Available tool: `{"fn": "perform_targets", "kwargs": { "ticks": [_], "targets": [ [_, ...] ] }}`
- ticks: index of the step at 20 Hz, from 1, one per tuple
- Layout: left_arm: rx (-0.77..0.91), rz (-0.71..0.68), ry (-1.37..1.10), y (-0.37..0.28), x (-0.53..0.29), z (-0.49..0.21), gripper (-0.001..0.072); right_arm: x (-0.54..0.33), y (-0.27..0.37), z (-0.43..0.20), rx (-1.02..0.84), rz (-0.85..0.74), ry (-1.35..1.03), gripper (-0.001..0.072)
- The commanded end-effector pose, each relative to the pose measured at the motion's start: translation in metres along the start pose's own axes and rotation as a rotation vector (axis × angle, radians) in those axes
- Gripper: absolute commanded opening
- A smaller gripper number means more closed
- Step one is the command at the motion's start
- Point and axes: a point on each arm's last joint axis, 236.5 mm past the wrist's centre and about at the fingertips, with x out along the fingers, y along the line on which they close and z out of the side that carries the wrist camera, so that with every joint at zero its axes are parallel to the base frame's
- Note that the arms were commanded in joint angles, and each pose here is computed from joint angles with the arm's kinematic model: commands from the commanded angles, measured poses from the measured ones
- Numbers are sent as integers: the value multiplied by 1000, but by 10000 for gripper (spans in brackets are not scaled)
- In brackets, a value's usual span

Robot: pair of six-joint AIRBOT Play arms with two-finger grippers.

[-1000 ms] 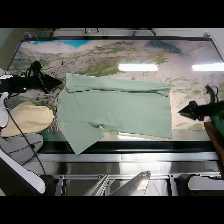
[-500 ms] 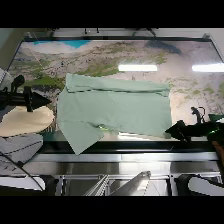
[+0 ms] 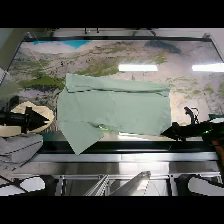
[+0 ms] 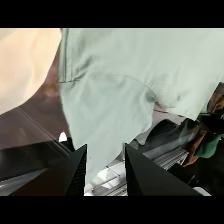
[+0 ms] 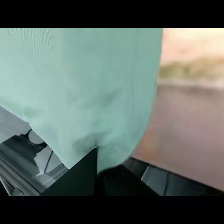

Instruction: Fold the shirts.

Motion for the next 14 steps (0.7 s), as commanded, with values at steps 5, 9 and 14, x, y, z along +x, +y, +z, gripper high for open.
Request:
{"fn": "perform_targets", "kwargs": {
  "ticks": [5, 9, 14],
  "targets": [
    [1, 25, 76, 7, 16, -10, 248, -14, -41, 21, 47, -136, -105, 317],
    [-14, 23, 85, 12, 20, -9, 298, -31, -56, 30, 116, -123, -179, 319],
    [-14, 31, 66, 15, 20, -4, 298, -44, -57, 49, 91, -143, -232, 402]
  ]
}}
